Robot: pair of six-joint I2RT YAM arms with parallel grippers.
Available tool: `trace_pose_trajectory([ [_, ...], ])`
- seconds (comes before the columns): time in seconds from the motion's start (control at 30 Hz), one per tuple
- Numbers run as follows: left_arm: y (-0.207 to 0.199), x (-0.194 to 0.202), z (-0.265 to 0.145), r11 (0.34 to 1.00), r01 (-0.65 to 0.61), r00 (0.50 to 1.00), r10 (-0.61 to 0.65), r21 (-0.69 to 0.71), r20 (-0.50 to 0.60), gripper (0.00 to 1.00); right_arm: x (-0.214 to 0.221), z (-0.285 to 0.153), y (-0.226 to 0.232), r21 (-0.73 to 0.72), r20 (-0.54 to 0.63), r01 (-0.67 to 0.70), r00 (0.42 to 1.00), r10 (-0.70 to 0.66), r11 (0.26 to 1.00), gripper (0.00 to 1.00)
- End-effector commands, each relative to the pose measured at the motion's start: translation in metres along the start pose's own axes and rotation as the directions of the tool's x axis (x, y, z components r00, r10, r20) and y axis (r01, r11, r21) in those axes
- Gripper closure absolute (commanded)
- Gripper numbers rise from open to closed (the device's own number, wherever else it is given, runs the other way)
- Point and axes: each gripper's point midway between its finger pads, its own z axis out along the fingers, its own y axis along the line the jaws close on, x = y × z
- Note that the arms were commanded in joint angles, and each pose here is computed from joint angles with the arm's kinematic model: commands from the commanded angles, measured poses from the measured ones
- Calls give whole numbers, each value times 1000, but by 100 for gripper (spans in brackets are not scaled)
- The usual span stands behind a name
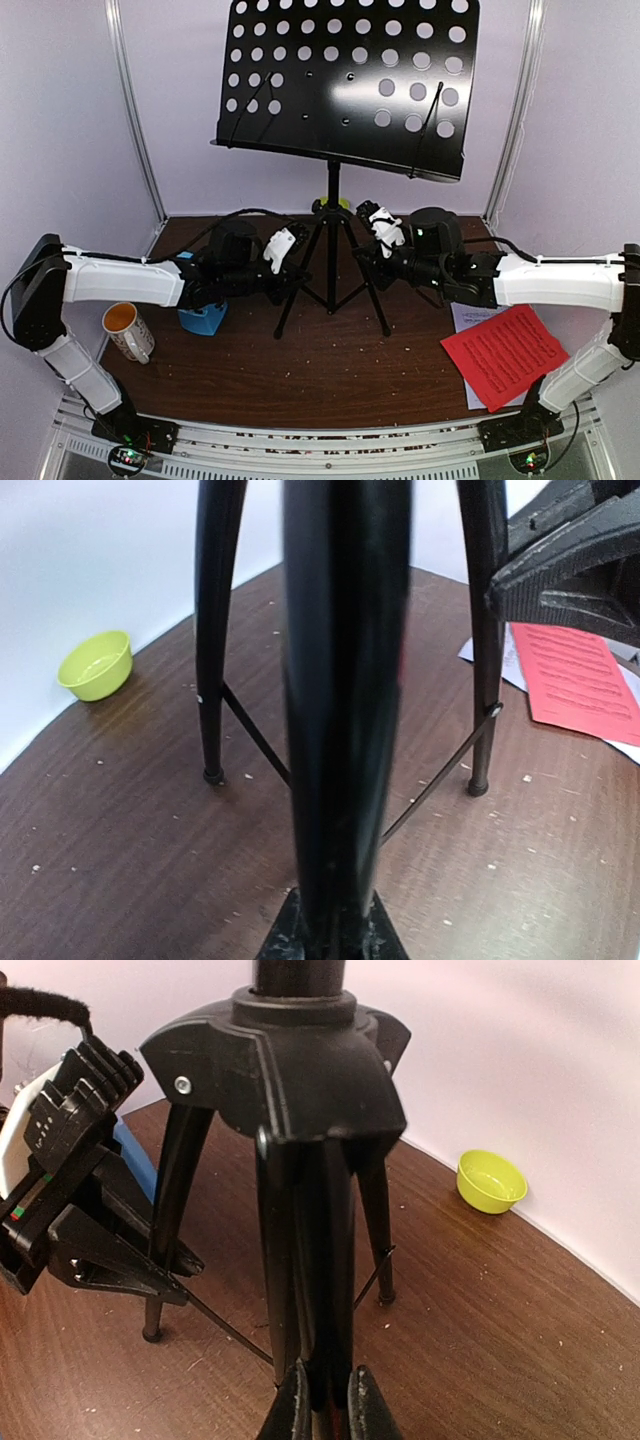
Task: Set up the instrument practice props
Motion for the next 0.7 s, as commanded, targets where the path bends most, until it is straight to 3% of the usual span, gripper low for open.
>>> trace_pose_trajectory([
  [0.0,72,14,4,975,43,996,-57,-217,-62,100,-7,13,-40,124,-12,14,1000,-12,992,100],
  [0.37,70,-12,17,990,-22,999,17,-140,-39,100,-27,35,-28,-23,25,33,999,-32,999,100],
  [0.4,68,-14,18,991,-28,999,24,-127,-40,96,-26,36,-26,-36,25,30,999,-29,999,95],
  [0.47,62,-16,18,995,-40,999,36,-92,-41,81,-27,35,-21,-64,26,30,999,-28,998,76],
  [0.57,54,-24,12,997,-64,998,62,-53,-23,48,-23,34,-16,-93,10,30,1000,-29,995,35],
  [0.6,53,-28,8,996,-66,998,66,-54,-5,34,-21,32,-15,-97,3,32,999,-32,995,27],
  [0.67,52,-34,-1,996,-72,997,74,-60,29,21,-14,28,-13,-106,-7,38,999,-39,994,11],
])
